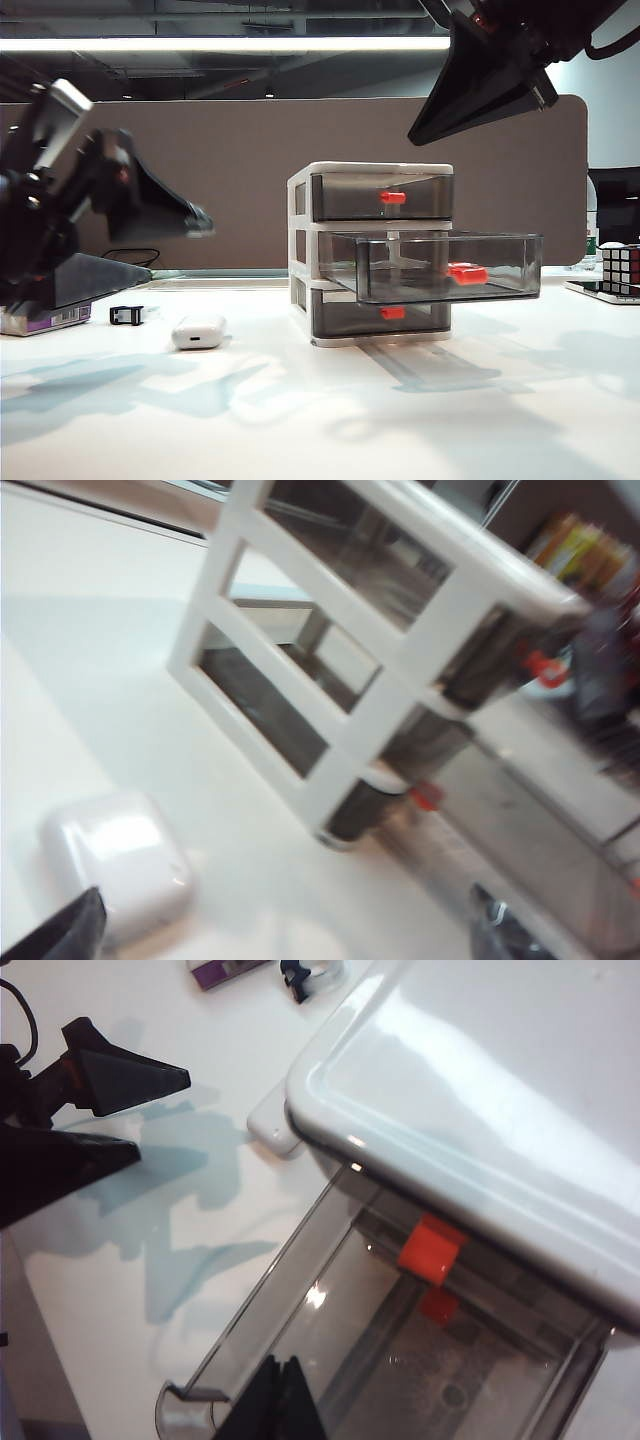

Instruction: Open the second layer of the drawer on the table, pick up the earphone case on the table and put it in, and finally close the drawer.

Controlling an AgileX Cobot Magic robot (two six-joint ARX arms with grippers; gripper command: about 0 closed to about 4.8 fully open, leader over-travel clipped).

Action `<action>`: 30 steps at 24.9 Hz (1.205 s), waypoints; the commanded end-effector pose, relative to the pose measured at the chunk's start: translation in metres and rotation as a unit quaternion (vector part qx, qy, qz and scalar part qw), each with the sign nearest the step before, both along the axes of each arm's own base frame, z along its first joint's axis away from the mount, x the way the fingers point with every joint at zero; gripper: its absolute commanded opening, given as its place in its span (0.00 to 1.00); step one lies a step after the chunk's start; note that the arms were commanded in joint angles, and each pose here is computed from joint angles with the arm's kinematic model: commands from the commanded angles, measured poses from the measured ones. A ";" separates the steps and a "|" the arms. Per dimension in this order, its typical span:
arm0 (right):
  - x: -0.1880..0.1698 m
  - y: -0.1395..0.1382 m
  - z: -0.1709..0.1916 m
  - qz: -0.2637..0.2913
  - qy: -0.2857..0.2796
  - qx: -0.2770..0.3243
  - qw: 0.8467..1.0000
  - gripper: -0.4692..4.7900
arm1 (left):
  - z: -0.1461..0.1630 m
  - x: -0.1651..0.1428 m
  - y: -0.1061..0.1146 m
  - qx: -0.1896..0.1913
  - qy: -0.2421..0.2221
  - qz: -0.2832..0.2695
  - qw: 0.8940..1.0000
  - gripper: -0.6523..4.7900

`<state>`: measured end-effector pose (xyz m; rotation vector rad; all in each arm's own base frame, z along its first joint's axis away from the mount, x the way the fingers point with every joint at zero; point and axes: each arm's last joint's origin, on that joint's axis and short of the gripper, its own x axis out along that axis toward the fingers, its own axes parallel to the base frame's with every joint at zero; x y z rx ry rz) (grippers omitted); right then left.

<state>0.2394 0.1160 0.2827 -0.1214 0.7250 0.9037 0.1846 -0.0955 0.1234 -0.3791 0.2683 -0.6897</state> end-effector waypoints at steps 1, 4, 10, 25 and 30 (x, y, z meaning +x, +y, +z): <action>0.004 0.003 0.001 0.006 -0.016 0.009 1.000 0.08 | -0.001 0.014 -0.007 0.082 -0.008 -0.021 0.996 1.00; 0.011 0.006 -0.009 0.015 0.005 0.010 1.000 0.08 | -0.001 0.026 -0.012 0.144 -0.003 -0.014 0.989 1.00; 0.029 0.015 -0.026 0.017 0.011 0.021 1.000 0.08 | -0.004 0.029 -0.008 0.199 -0.010 0.033 0.979 1.00; 0.051 0.048 -0.032 0.043 -0.048 0.095 0.993 0.08 | -0.024 0.054 -0.017 0.216 0.038 0.027 0.975 1.00; 0.061 0.053 -0.033 0.040 -0.052 0.105 0.992 0.08 | -0.027 0.067 -0.024 0.198 0.053 0.035 0.978 1.00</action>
